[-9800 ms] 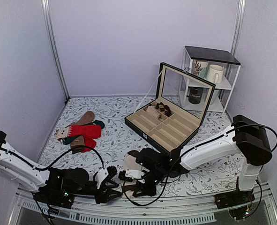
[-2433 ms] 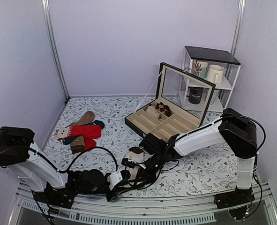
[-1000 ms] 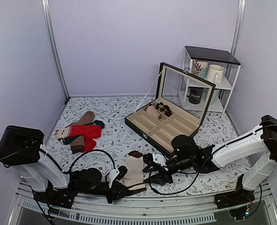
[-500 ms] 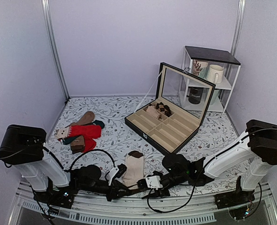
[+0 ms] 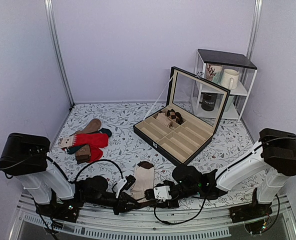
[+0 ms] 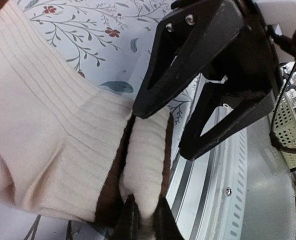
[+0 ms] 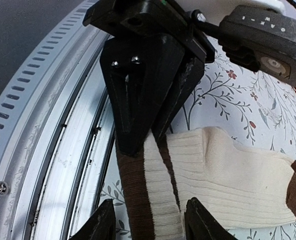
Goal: Roll the socks
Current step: Roll a pair of socks at the center of the board.
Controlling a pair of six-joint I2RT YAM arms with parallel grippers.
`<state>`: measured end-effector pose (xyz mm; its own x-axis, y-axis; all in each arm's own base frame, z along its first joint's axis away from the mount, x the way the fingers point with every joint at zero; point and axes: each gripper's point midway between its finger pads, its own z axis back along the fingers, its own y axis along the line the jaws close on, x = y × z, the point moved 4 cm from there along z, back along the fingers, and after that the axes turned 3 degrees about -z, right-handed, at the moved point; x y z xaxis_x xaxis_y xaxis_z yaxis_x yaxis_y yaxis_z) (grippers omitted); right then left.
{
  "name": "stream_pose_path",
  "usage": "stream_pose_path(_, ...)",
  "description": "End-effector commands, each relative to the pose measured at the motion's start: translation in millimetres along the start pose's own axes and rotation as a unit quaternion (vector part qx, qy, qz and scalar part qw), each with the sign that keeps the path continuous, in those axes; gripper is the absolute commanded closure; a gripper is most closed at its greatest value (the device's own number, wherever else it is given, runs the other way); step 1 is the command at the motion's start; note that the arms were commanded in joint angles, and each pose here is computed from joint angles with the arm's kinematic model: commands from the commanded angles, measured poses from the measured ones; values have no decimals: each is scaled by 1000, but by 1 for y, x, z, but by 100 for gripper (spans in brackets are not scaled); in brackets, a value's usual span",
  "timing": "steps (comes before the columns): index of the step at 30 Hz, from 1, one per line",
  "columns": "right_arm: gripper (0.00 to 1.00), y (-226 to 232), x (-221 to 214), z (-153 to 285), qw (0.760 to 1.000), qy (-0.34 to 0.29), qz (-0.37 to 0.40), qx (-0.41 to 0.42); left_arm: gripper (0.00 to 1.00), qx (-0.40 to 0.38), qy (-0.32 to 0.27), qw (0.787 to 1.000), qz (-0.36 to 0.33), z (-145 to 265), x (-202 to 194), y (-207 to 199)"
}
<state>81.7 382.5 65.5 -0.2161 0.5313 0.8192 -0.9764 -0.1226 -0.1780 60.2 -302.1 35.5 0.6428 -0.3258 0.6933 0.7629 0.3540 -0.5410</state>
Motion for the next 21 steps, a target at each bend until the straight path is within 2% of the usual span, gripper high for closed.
stream_pose_path(1, 52, -2, 4, -7, 1000, -3, 2, 0, 100, 62, 147, 987, 31, 15, -70, 33)
stream_pose_path(11, 60, 11, -15, -14, 999, 20, -24, 37, 100, 60, 148, 987, 29, 15, -70, 33)
stream_pose_path(17, 77, 10, -13, -16, 998, 22, -51, 39, 100, 61, 147, 987, 30, 13, -70, 34)
stream_pose_path(21, 87, 12, -16, -21, 993, 52, -87, 56, 100, 68, 137, 988, 29, 12, -64, 35)
